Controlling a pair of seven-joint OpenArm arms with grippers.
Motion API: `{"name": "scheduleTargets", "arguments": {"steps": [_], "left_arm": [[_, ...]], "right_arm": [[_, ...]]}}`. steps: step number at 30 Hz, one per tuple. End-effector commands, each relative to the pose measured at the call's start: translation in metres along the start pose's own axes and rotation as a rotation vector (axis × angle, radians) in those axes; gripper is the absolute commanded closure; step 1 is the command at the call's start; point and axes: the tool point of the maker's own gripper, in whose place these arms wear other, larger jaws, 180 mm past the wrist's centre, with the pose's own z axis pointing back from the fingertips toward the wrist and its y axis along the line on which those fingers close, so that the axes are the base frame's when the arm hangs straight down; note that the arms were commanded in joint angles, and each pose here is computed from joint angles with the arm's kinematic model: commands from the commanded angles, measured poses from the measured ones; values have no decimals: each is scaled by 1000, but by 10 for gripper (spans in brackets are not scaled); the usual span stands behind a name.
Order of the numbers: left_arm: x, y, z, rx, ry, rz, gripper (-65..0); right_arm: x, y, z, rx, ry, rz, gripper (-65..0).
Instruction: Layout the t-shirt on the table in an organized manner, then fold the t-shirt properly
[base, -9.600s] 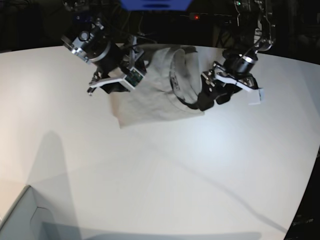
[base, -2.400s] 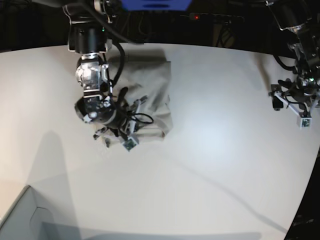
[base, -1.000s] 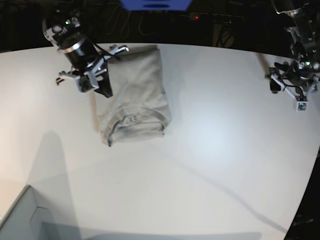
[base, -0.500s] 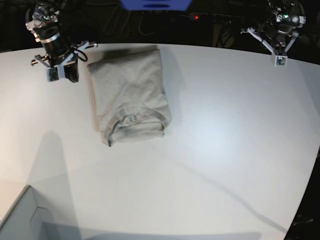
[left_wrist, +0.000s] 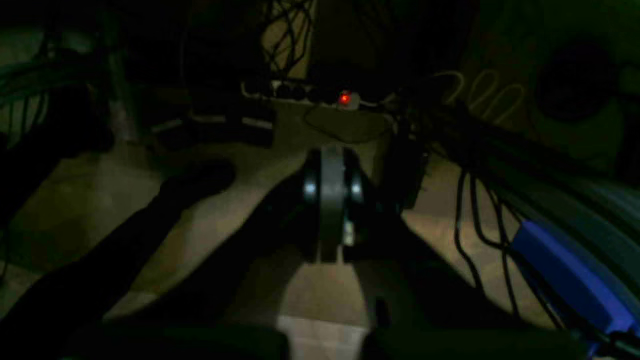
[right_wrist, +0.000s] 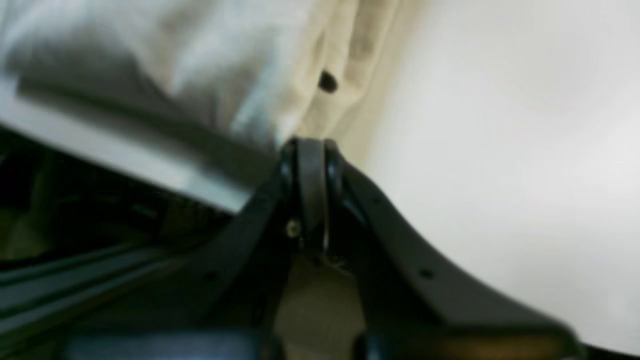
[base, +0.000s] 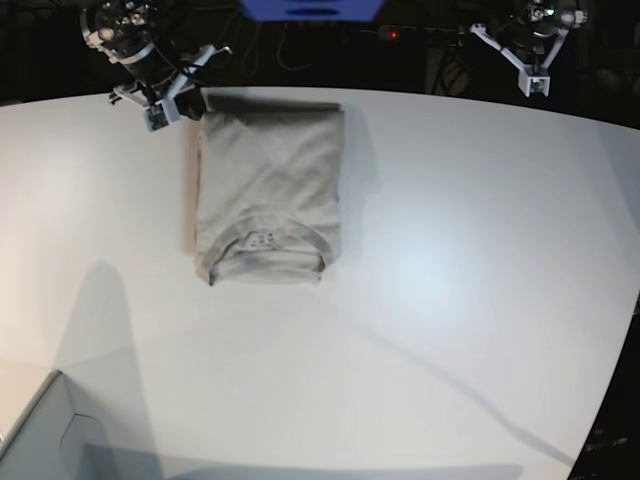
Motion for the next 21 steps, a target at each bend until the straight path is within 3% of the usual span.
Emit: {"name": "scheduleTargets", "arguments": {"steps": [1, 4, 11, 16, 21], "left_arm": [[2, 4, 2, 8, -10, 1, 0], [-3, 3, -1, 3, 3, 7, 0], [-27, -5, -20, -30, 39, 47, 0], [-51, -22, -47, -84, 29, 108, 0], [-72, -44, -81, -140, 28, 197, 0]], "right_arm": [[14, 2, 2, 9, -61, 3, 0], [14, -2, 3, -1, -67, 0, 0], [-8, -50, 36, -159, -27, -41, 0], [-47, -48, 67, -200, 63, -80, 0], [-98, -32, 77, -172, 175, -157, 0]]}}
